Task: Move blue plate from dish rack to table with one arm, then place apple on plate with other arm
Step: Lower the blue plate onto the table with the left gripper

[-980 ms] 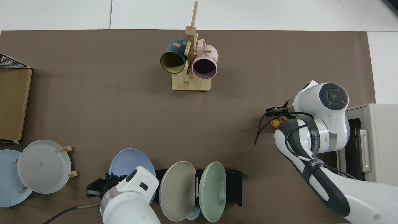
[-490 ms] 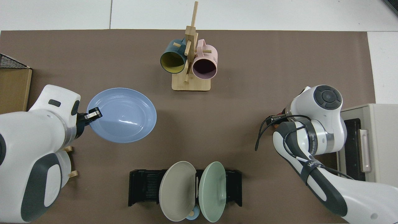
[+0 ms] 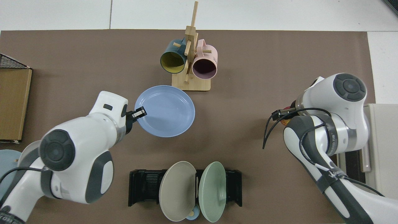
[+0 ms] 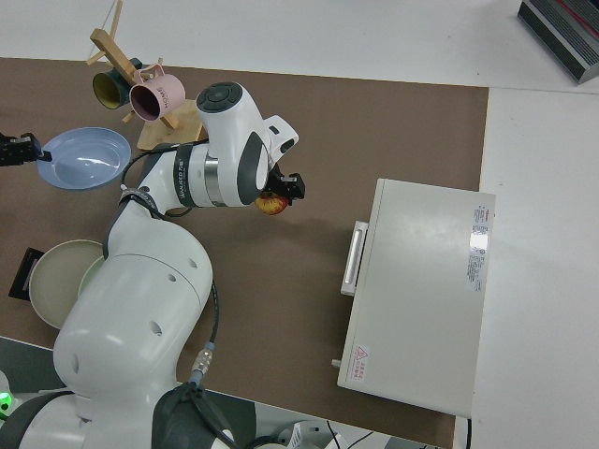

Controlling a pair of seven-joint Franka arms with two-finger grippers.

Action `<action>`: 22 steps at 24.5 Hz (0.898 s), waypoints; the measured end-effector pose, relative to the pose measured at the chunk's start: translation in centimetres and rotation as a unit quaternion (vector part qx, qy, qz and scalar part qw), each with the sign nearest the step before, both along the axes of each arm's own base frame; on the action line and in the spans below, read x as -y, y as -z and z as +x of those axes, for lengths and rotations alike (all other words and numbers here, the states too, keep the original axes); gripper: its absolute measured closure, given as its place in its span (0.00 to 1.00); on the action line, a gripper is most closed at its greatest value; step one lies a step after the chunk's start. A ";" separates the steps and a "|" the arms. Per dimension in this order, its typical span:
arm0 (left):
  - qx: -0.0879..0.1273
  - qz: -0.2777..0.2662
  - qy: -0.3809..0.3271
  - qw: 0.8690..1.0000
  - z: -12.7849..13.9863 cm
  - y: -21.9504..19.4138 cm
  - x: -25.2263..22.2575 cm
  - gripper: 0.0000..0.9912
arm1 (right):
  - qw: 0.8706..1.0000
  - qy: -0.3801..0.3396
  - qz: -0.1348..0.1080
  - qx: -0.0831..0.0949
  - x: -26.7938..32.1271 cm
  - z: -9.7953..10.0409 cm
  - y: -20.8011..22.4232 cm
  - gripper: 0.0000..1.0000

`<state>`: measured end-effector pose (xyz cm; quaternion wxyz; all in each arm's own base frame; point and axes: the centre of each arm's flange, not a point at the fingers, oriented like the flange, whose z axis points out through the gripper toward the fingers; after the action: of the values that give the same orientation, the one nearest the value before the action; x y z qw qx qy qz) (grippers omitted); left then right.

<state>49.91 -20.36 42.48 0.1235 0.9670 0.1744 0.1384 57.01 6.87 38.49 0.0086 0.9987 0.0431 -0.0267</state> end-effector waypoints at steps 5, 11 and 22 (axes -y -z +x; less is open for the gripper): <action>-0.028 -0.008 0.021 0.999 -0.9 4.4 2.5 0.94 | 1.000 -0.001 0.004 0.008 0.0 0.3 -4.0 0.25; -0.043 -0.006 0.044 0.998 -2.9 7.7 4.4 0.94 | 1.000 -0.006 0.007 0.022 0.1 0.4 -6.6 0.25; -0.047 0.000 0.079 0.996 -4.7 9.6 5.9 0.94 | 0.999 -0.011 0.011 0.031 0.0 -0.5 -9.3 0.25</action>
<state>45.17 -26.25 32.87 0.1253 0.9833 0.1034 0.0823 56.52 6.92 47.83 -0.0012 0.9985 0.0541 0.0044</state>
